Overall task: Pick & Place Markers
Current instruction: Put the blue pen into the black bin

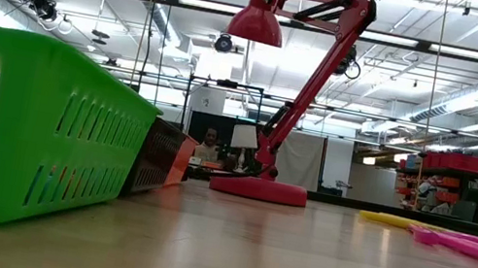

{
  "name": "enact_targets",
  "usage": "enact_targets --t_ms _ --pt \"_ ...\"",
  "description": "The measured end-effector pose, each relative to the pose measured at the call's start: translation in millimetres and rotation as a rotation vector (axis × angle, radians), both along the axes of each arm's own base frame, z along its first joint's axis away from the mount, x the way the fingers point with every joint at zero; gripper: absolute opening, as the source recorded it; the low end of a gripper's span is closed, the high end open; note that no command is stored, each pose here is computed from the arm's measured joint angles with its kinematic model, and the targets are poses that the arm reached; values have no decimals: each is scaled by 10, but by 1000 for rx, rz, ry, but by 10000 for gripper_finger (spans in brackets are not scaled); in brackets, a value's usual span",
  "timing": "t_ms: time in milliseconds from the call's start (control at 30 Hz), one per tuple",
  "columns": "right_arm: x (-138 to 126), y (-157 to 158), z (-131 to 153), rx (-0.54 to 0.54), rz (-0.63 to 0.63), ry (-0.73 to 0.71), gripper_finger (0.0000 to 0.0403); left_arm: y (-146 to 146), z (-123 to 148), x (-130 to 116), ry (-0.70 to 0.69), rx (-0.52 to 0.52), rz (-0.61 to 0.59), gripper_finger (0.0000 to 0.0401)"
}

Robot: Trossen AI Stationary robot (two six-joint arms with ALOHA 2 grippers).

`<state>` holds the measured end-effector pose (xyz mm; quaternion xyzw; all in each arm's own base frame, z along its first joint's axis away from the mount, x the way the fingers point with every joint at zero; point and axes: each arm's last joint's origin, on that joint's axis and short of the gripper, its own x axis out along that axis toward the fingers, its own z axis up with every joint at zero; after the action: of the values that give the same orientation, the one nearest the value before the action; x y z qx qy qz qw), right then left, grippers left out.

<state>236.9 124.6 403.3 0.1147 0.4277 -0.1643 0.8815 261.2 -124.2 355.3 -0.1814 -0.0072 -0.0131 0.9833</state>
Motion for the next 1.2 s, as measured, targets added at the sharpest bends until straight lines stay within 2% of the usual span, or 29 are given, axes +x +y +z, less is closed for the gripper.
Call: enact_targets --t_ms 300,667,933,1200 --pt "-425 -11 83 39 -74 68 265 -1 -3 0 2 1 0 238" --pt "-903 -96 166 168 -99 5 265 -11 -9 0 8 4 -34 238" --pt "-1117 -217 -111 210 -77 136 265 -11 -9 0 8 4 -34 238" --pt "-1220 -274 -499 203 19 258 265 -11 -9 0 8 -2 -34 238"
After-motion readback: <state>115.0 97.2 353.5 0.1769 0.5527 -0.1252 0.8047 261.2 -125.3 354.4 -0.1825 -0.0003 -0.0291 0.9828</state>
